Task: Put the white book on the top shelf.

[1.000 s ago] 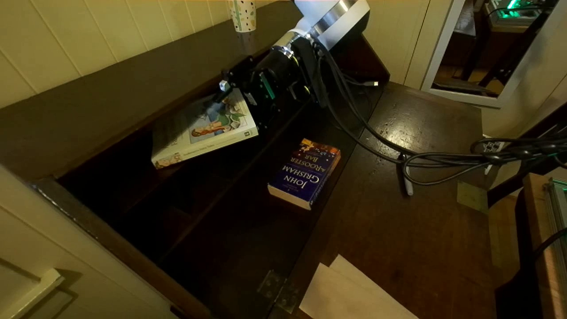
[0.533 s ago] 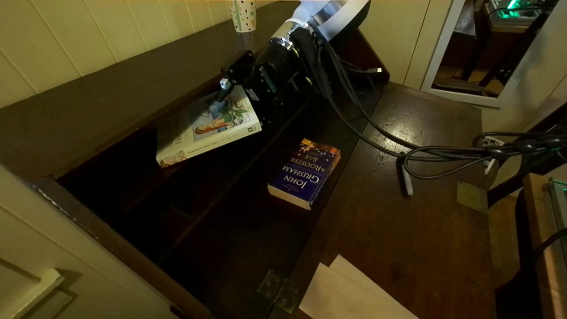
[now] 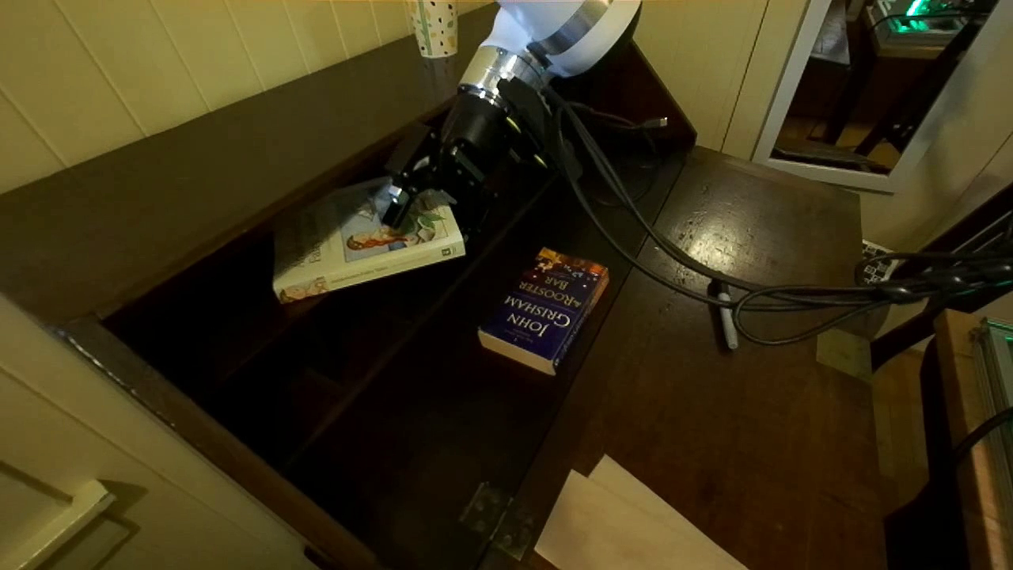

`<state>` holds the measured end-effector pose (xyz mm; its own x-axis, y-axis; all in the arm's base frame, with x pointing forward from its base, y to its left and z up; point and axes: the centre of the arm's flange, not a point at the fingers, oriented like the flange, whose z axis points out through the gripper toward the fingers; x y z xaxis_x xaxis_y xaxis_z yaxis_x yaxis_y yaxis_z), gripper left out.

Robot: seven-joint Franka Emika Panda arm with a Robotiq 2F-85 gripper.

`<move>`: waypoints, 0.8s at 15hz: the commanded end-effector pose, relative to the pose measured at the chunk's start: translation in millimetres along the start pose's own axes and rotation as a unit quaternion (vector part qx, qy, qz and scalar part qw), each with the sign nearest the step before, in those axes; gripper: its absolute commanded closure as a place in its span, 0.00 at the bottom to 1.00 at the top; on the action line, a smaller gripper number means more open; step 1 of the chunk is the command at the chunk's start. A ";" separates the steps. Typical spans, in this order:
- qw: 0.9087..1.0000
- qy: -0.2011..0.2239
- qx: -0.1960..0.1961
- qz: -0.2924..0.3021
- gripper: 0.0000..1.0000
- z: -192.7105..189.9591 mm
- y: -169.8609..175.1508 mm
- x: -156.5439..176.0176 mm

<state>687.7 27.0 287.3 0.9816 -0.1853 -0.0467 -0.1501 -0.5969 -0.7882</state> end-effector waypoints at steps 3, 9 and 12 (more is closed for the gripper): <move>0.998 0.016 -0.038 -0.049 0.00 10.6 -17.8 1.8; 0.994 0.008 -0.063 -0.086 0.00 15.1 -23.5 -12.2; 0.994 0.003 -0.052 -0.097 0.00 13.6 -33.4 -24.5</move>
<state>682.5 53.6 281.2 0.9940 -0.1005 0.0435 -0.0383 -0.6909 -0.7219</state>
